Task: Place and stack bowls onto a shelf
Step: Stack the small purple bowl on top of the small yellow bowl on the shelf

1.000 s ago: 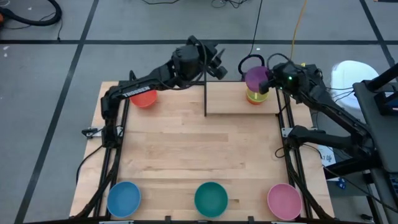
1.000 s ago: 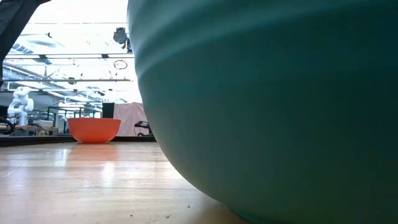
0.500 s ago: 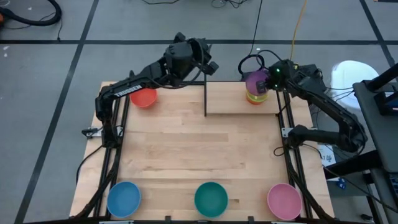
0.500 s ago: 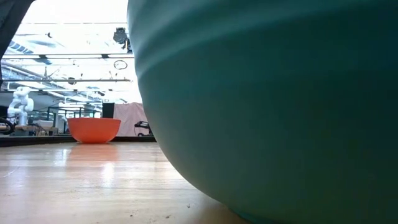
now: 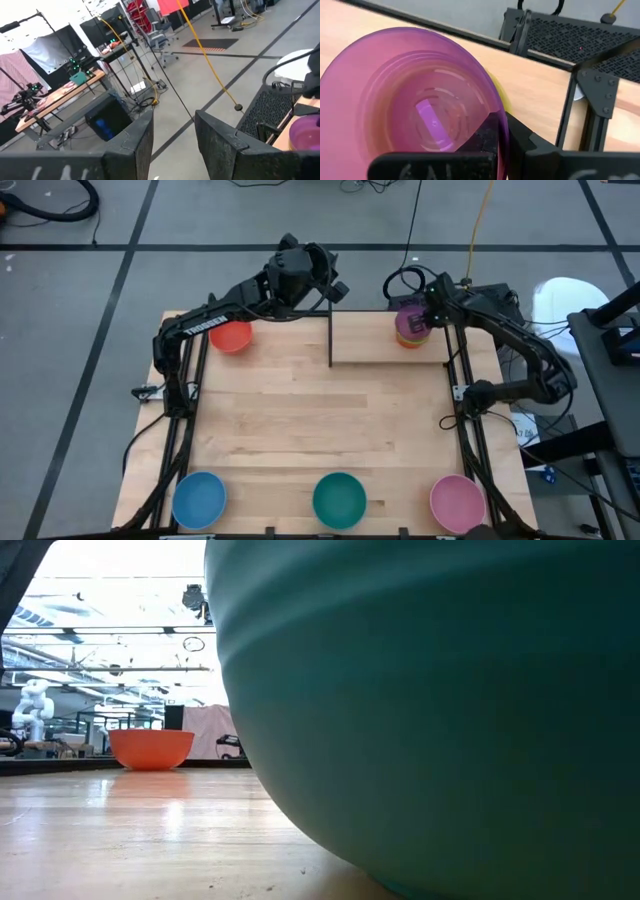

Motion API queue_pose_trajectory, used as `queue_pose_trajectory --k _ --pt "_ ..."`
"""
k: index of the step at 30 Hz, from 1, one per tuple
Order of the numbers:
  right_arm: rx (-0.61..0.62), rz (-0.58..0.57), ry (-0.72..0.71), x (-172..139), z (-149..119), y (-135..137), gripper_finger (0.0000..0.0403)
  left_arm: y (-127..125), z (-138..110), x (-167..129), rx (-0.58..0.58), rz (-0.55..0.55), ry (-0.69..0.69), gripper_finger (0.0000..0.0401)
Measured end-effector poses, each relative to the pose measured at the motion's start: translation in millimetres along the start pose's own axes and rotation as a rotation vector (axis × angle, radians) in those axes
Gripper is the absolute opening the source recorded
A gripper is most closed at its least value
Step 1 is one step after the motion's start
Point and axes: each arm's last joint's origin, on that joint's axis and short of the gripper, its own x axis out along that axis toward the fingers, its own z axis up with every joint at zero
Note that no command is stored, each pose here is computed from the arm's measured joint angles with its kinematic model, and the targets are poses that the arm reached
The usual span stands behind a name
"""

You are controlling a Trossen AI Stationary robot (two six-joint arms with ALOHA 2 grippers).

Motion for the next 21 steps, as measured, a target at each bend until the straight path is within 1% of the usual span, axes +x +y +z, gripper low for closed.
queue_pose_trajectory --k 5,8,11,16,21 --pt "-0.008 -0.018 0.037 10.3 1.4 0.2 0.0000 -0.4 -0.7 0.1 0.005 -0.002 0.005 0.0150" --pt "-0.052 -0.019 0.048 12.8 1.6 0.7 0.0000 -0.5 -1.0 0.1 0.007 -0.003 0.008 0.0150" --pt "-0.072 -0.009 0.035 11.6 2.3 1.0 0.0004 -0.6 -1.4 0.1 0.012 -0.004 0.011 0.0150" --pt "-0.122 0.059 -0.008 0.6 1.7 1.0 0.0033 -0.7 -1.6 0.1 0.016 -0.004 0.013 0.0150" --pt "-0.141 0.058 -0.044 -8.7 0.8 -0.9 0.0075 -0.2 -1.8 0.5 0.017 -0.003 0.014 0.0150"
